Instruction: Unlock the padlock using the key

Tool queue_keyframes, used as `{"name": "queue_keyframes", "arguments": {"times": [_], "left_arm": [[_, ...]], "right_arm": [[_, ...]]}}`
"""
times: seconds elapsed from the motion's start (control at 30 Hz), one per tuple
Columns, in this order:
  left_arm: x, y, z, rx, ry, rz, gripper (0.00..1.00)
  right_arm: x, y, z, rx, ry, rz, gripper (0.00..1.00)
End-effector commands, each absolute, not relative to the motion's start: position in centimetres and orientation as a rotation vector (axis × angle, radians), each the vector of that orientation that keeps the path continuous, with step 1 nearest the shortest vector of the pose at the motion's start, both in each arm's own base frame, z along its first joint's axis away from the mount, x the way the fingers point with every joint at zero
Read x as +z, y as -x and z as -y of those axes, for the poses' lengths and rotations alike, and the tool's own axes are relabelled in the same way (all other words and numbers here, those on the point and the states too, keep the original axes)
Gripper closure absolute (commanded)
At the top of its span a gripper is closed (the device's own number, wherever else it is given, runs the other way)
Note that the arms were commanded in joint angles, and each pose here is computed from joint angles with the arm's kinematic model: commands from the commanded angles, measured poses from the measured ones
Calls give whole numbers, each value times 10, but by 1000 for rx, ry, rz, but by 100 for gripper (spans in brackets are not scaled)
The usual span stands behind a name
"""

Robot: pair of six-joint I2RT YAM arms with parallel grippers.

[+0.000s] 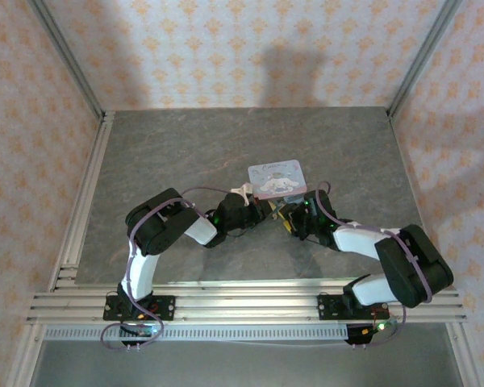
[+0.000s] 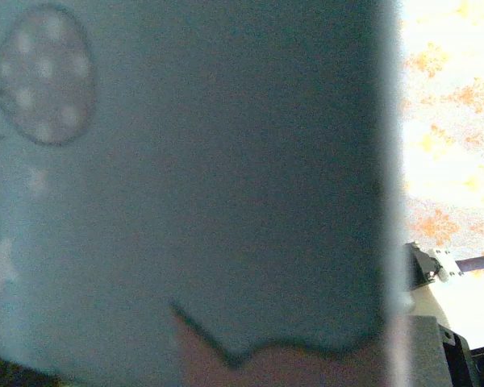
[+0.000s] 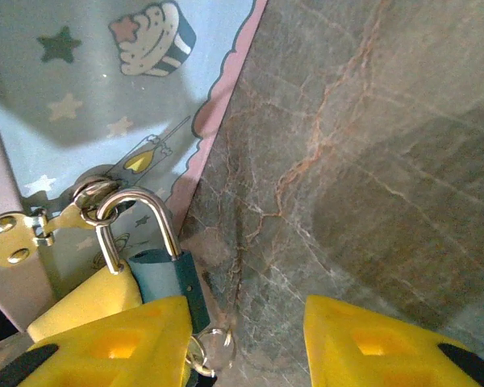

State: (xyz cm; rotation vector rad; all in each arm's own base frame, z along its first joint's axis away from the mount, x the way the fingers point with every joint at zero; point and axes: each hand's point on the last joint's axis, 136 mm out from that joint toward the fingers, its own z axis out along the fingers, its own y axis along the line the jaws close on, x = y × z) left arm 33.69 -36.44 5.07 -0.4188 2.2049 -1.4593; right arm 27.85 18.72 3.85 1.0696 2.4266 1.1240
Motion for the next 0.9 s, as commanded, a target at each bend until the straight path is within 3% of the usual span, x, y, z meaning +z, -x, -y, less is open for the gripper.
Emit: {"name": "queue_keyframes", "arguments": {"times": [0.0, 0.87], "left_arm": [[61, -333, 378, -1542, 406, -2166, 100], [66, -332, 387, -1677, 519, -2139, 100]], "right_arm": [[39, -283, -194, 1162, -1074, -2404, 59], [67, -292, -180, 1102, -978, -2288, 63]]}}
